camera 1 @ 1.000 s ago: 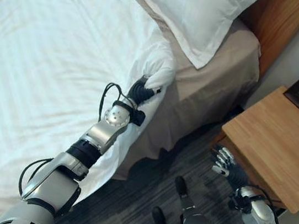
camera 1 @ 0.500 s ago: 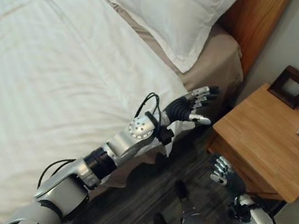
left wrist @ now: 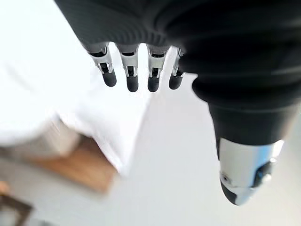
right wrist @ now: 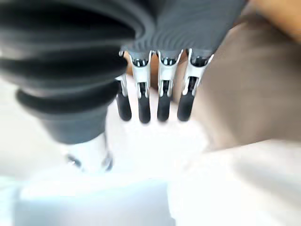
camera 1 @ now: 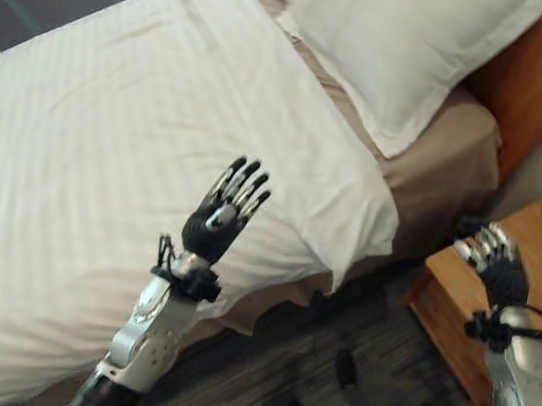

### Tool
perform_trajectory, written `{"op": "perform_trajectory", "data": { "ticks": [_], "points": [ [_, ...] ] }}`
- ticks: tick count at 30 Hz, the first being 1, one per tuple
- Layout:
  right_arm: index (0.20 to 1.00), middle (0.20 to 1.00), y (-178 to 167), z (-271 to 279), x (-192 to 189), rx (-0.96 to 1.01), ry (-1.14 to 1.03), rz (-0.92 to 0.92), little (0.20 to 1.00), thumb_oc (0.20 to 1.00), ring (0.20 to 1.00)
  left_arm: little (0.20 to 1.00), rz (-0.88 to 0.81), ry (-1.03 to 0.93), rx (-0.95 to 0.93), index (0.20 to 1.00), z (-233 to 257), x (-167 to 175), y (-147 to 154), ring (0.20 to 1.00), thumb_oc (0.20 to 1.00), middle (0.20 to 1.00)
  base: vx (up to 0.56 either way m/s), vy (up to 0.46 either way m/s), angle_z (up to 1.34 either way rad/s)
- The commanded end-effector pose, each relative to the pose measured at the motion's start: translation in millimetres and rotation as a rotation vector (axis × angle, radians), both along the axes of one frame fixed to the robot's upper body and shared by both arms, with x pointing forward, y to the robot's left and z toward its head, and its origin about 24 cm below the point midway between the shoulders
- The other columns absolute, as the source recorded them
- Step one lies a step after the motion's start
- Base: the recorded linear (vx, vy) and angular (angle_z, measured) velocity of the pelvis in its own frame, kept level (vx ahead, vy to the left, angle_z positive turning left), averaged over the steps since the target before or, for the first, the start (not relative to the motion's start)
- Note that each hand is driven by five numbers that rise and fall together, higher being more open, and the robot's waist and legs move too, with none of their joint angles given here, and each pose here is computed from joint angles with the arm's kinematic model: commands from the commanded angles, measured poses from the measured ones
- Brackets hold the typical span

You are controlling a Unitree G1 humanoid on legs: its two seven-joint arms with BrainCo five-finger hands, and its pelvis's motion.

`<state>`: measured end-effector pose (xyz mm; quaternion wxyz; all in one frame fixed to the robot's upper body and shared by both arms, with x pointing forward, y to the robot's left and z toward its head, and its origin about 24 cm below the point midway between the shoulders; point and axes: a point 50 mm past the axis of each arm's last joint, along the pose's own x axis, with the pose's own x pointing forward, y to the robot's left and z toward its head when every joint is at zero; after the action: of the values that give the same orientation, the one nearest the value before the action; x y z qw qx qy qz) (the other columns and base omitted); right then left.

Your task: Making the bed.

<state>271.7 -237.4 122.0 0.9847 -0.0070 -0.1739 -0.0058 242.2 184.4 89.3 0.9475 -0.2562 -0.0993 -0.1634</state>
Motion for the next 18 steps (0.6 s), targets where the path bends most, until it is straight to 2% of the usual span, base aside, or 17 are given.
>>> {"op": "perform_trajectory", "data": {
  "ticks": [1,6,9,12,18],
  "points": [
    [0.2,0.2,13,12,10,0.106,-0.094,0.032,0.2,0.2,0.2,1.0,0.015,0.042,0.004,1.0,-9,2,13,1.0,1.0,1.0,-0.01,-0.013,0.17],
    [0.2,0.2,41,14,33,0.234,-0.066,0.171,0.2,0.2,0.2,1.0,0.03,0.129,-0.022,1.0,-26,-14,19,1.0,1.0,1.0,-0.02,-0.02,0.13],
    [0.2,0.2,53,10,39,0.226,-0.024,0.219,0.2,0.2,0.2,1.0,0.029,0.128,-0.018,1.0,-25,-15,18,1.0,1.0,1.0,-0.02,-0.012,0.21],
    [0.2,0.2,87,-9,49,0.181,0.107,0.362,0.2,0.2,0.2,1.0,0.037,0.137,-0.051,1.0,-27,-15,15,1.0,1.0,1.0,-0.04,-0.03,0.2],
    [0.2,0.2,129,-1,68,0.081,0.157,0.48,0.2,0.2,0.2,1.0,0.021,0.141,-0.043,1.0,-29,-9,6,1.0,1.0,1.0,-0.01,-0.016,0.16]
  ]
}}
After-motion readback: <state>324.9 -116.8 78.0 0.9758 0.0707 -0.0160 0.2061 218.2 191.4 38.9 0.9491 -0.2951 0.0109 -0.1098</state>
